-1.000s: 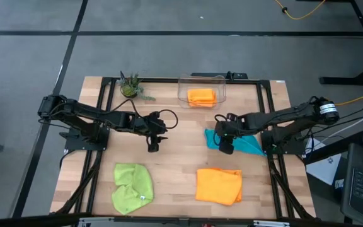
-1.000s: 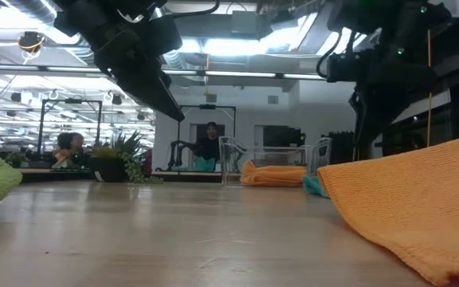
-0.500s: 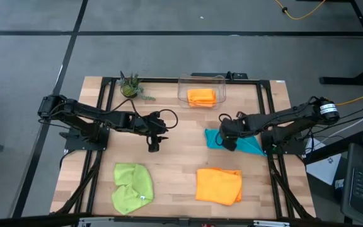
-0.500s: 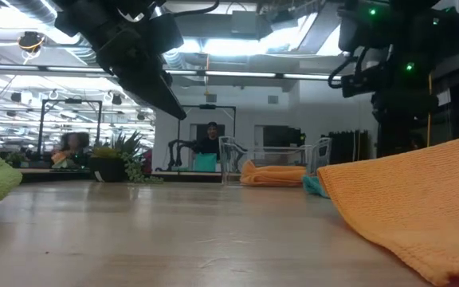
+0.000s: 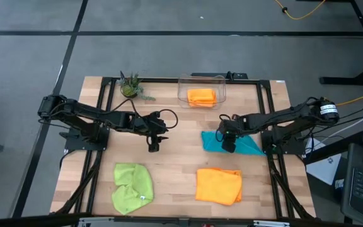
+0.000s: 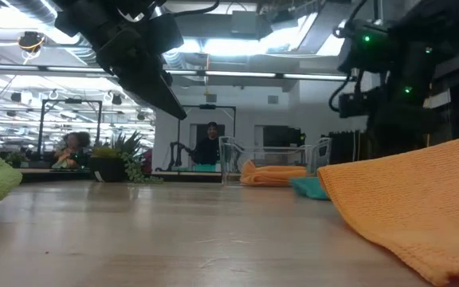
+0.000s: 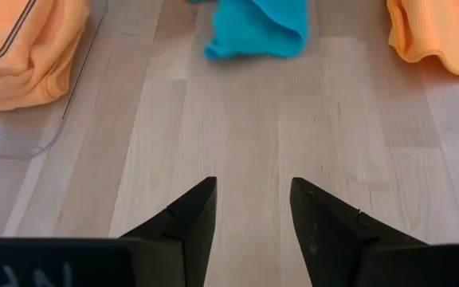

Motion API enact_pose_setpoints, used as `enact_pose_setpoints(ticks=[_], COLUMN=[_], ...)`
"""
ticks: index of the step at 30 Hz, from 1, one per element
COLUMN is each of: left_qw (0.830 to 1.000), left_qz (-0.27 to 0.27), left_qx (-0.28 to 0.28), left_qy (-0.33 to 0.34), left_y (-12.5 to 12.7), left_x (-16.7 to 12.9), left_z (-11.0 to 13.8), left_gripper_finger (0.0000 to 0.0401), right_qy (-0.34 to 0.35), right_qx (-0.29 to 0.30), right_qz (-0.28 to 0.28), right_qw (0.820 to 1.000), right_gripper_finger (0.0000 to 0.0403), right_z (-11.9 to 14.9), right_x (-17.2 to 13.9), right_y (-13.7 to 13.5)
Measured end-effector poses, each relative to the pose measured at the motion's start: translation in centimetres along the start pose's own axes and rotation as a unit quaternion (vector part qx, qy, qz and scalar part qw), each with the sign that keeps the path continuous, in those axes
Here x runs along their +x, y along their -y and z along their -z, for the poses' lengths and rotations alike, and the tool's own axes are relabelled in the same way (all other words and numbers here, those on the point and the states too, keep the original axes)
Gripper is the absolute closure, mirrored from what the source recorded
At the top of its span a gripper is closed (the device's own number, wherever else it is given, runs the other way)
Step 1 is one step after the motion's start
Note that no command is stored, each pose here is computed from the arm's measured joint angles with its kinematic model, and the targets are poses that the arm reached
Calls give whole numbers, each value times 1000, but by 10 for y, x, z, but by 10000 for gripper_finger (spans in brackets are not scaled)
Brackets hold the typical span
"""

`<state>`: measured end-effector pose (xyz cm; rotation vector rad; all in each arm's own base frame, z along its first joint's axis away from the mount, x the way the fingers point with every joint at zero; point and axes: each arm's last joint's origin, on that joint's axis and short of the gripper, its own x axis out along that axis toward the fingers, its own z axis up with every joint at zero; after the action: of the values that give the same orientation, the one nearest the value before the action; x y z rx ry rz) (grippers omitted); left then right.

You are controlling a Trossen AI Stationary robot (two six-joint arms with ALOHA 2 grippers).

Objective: Fold microfiber towels
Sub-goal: Fold the blue towel on the table

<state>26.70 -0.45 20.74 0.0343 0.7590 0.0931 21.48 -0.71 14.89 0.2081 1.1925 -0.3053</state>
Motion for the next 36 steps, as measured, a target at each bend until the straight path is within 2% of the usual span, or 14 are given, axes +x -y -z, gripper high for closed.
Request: enact_pose_setpoints(ticks=[4, 7, 9, 13, 17, 20, 27, 36], left_qw=[1000, 1000, 1000, 1000, 1000, 1000, 1000, 1000], left_qz=[0, 0, 0, 0, 0, 0, 0, 0], left_qx=[0, 3, 3, 3, 3, 3, 3, 3], left_qy=[0, 0, 0, 0, 0, 0, 1, 2], left_y=[0, 0, 0, 0, 0, 0, 0, 0], left_x=[0, 0, 0, 0, 0, 0, 0, 0], left_z=[0, 0, 0, 0, 0, 0, 0, 0], left_gripper_finger=[246, 246, 246, 246, 246, 246, 246, 246], right_qy=[48, 99, 131, 143, 115, 102, 66, 128], right_qx=[-25, -37, -37, -47, -43, -19, -19, -62], right_qz=[-75, -131, -149, -152, -98, -62, -156, -177], right_qw=[996, 986, 979, 977, 988, 993, 985, 974], right_gripper_finger=[258, 258, 258, 258, 258, 258, 258, 268], right_z=[-11, -21, -28, -31, -27, -23, -22, -33], right_x=[-1, -3, -3, 2, 2, 3, 12, 21], right_y=[-7, -13, -15, -17, -13, -10, -19, -31])
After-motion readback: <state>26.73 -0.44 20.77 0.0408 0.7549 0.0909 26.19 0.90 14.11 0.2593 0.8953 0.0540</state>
